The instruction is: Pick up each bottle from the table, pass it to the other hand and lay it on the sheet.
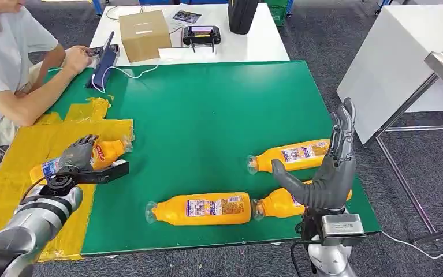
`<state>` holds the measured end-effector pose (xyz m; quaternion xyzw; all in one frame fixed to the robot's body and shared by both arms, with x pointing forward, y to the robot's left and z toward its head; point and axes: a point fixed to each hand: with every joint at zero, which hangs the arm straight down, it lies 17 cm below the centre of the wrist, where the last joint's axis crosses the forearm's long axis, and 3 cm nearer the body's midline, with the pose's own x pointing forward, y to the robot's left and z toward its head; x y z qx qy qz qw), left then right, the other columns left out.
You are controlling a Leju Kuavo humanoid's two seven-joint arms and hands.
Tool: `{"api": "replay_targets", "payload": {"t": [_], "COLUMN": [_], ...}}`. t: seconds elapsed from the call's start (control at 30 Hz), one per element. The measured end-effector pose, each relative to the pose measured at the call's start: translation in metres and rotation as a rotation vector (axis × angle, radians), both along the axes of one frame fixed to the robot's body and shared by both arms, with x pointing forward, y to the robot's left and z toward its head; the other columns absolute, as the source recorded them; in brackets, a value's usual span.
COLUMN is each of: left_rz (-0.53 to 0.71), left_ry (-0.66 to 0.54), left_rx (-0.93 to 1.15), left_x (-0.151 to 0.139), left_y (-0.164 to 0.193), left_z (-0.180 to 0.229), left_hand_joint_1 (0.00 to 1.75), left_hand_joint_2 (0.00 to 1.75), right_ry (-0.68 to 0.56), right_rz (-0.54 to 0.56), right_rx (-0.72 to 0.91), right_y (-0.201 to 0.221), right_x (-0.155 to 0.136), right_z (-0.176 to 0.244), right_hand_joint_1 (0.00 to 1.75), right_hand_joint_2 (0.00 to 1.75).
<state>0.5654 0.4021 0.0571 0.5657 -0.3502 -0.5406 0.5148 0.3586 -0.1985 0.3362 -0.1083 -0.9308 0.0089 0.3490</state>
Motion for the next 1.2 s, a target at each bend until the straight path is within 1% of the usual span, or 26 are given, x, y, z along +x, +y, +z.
{"api": "replay_targets", "payload": {"t": [0.1,0.2,0.23,0.27,0.33,0.37,0.43,0.5,0.53,0.6,0.63,0.67,0.73,0.8,0.83,0.87,0.93,1.0,1.13,1.17,1.2], "left_rz": [-0.014,-0.031,-0.044,-0.063,-0.158,-0.206,-0.221,-0.21,-0.237,-0.308,-0.337,-0.337,-0.29,-0.251,-0.24,-0.245,-0.3,-0.366,-0.43,-0.452,-0.479], "left_ry": [-0.033,-0.116,-0.173,-0.26,-0.415,-0.497,-0.57,-0.629,-0.661,-0.764,-0.826,-0.893,-1.021,-1.056,-1.07,-1.053,-0.987,-0.956,-0.949,-0.914,-0.851], "left_rx": [-0.029,-0.075,-0.085,-0.092,-0.148,-0.172,-0.205,-0.221,-0.233,-0.276,-0.322,-0.403,-0.581,-0.667,-0.763,-0.9,-1.138,-1.212,-1.255,-1.307,-1.38], "left_x": [-0.001,0.0,0.001,0.001,-0.006,-0.009,-0.016,-0.024,-0.029,-0.041,-0.048,-0.057,-0.076,-0.085,-0.09,-0.09,-0.089,-0.096,-0.105,-0.104,-0.102], "left_y": [-0.006,-0.014,-0.017,-0.021,-0.045,-0.054,-0.06,-0.054,-0.06,-0.07,-0.073,-0.071,-0.062,-0.057,-0.058,-0.065,-0.087,-0.11,-0.127,-0.134,-0.144], "left_z": [0.001,0.011,0.021,0.036,0.064,0.087,0.106,0.122,0.132,0.164,0.181,0.193,0.213,0.217,0.221,0.223,0.225,0.231,0.241,0.24,0.236], "left_hand_joint_1": [0.0,0.0,0.0,0.0,0.0,0.0,0.0,0.0,0.0,0.0,0.0,0.0,0.0,0.0,0.0,0.0,0.0,0.0,0.0,0.0,0.0], "left_hand_joint_2": [1.75,1.75,1.75,1.75,1.75,1.75,1.75,1.75,1.75,1.75,1.75,1.75,1.75,1.75,1.75,1.75,1.75,1.75,1.75,1.75,1.75], "right_ry": [0.032,0.049,0.051,0.052,0.059,0.068,0.074,0.078,0.089,0.12,0.14,0.159,0.191,0.208,0.224,0.246,0.285,0.311,0.352,0.373,0.405], "right_rz": [-0.022,-0.044,-0.054,-0.068,-0.118,-0.145,-0.162,-0.171,-0.187,-0.222,-0.239,-0.258,-0.294,-0.299,-0.297,-0.291,-0.257,-0.245,-0.257,-0.253,-0.242], "right_rx": [-0.039,-0.073,-0.085,-0.102,-0.172,-0.22,-0.26,-0.282,-0.311,-0.407,-0.465,-0.527,-0.667,-0.753,-0.83,-0.896,-0.991,-1.051,-1.102,-1.113,-1.126], "right_y": [0.0,0.0,0.0,-0.001,-0.001,-0.001,-0.001,-0.001,-0.001,0.0,0.001,0.002,0.003,0.004,0.003,-0.001,-0.013,-0.03,-0.052,-0.056,-0.06], "right_x": [0.006,0.011,0.012,0.013,0.015,0.017,0.02,0.023,0.025,0.032,0.038,0.045,0.061,0.072,0.082,0.091,0.108,0.122,0.136,0.138,0.142], "right_z": [-0.007,-0.013,-0.014,-0.015,-0.019,-0.024,-0.028,-0.03,-0.033,-0.043,-0.049,-0.055,-0.067,-0.076,-0.087,-0.098,-0.119,-0.132,-0.146,-0.151,-0.158], "right_hand_joint_1": [0.0,0.0,0.0,0.0,0.0,0.0,0.0,0.0,0.0,0.0,0.0,0.0,0.0,0.0,0.0,0.0,0.0,0.0,0.0,0.0,0.0], "right_hand_joint_2": [1.75,1.75,1.75,1.75,1.75,1.75,1.75,1.75,1.75,1.75,1.75,1.75,1.75,1.75,1.75,1.75,1.75,1.75,1.75,1.75,1.75]}}
